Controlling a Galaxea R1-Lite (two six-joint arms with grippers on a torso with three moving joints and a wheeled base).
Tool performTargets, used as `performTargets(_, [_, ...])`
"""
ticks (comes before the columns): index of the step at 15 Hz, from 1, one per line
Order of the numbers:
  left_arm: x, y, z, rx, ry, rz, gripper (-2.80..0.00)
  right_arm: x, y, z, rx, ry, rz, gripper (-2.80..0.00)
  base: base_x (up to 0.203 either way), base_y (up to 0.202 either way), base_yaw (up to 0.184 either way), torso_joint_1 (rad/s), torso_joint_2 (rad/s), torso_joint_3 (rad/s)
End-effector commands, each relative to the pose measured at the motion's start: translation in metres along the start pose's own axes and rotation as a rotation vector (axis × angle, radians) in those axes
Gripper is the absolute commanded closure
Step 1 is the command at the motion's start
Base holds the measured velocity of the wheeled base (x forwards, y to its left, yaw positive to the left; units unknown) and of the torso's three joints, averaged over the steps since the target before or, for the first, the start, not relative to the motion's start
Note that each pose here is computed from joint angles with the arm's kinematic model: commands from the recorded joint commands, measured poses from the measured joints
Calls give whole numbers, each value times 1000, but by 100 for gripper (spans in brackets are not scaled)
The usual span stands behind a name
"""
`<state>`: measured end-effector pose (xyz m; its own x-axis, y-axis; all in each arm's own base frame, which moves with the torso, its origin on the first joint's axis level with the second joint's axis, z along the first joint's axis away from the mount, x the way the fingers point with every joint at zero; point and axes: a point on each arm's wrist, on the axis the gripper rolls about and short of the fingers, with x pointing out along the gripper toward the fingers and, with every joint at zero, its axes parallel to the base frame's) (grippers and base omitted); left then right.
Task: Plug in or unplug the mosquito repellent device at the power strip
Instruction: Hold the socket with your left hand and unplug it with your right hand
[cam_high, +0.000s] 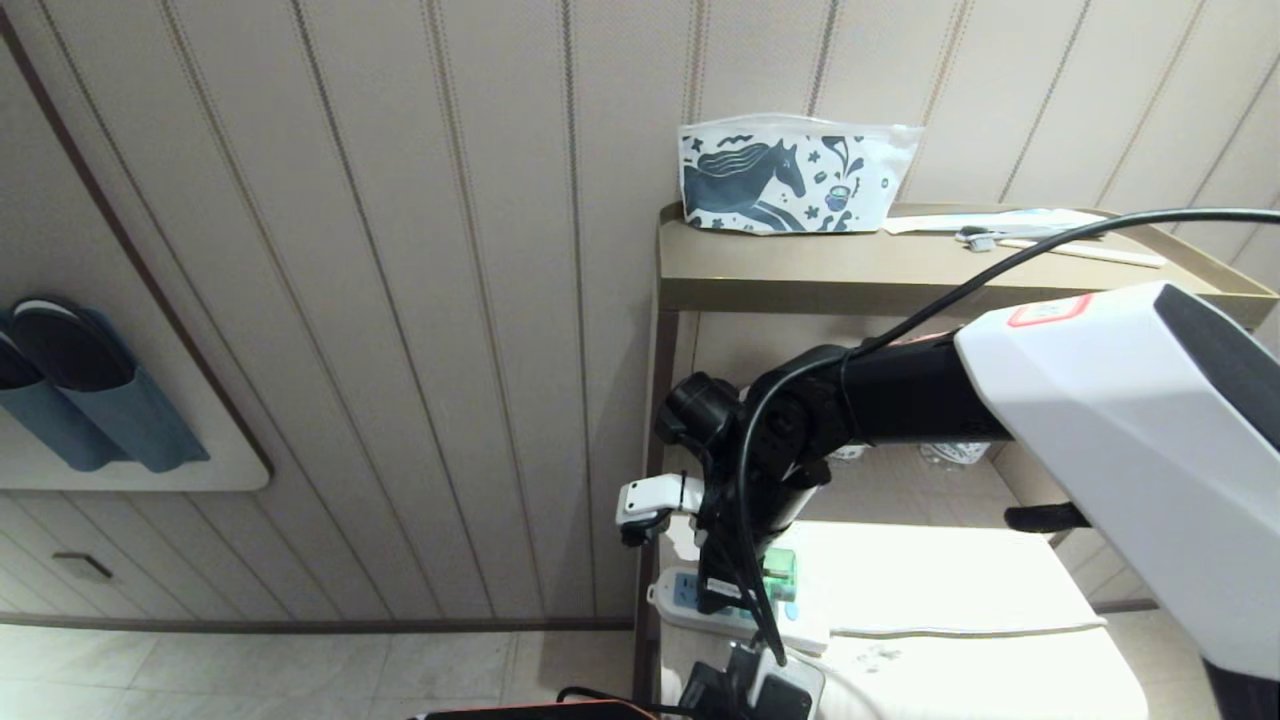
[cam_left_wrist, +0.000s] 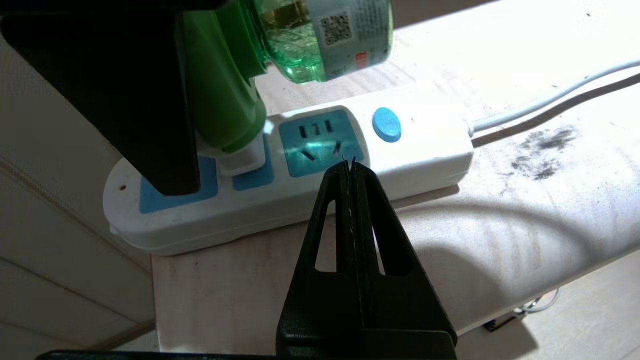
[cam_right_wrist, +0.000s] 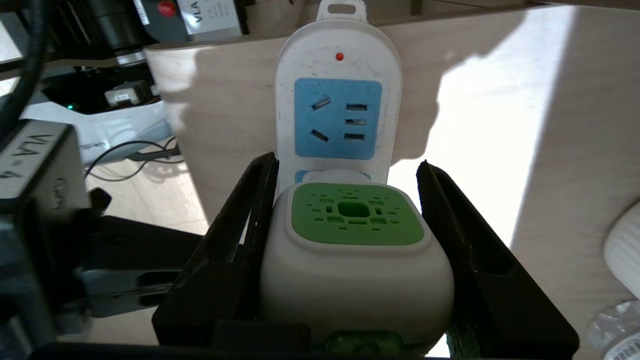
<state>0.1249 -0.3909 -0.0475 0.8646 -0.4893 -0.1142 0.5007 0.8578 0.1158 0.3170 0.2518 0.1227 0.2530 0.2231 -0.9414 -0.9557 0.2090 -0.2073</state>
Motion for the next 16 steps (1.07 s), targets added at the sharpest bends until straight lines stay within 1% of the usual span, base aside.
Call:
performTargets(1, [1, 1, 0, -24, -24, 8, 0, 1, 5, 1, -9, 5, 10, 0, 0, 0, 0, 0, 0, 0])
performTargets(4, [2, 0, -2, -17, -23, 9, 0, -1, 6, 2, -10, 1, 8, 0, 0, 0, 0, 0, 0, 0])
performTargets(5, [2, -1, -7, -9, -14, 7, 0, -2, 5, 2, -10, -1, 6, 0, 0, 0, 0, 0, 0, 0])
performTargets(6, [2, -1, -8, -8, -14, 6, 0, -2, 5, 2, -10, -1, 6, 0, 0, 0, 0, 0, 0, 0])
performTargets(11, [2, -2, -10, -8, -11, 6, 0, -17, 15, 1, -22, -13, 4, 0, 0, 0, 0, 0, 0, 0])
performTargets(13, [2, -2, -9, -11, -14, 8, 0, -20, 15, 1, -23, -17, -2, 0, 0, 0, 0, 0, 0, 0])
performTargets(16, [1, 0, 2, -28, -29, 11, 0, -17, 15, 1, -20, -11, 2, 0, 0, 0, 0, 0, 0, 0])
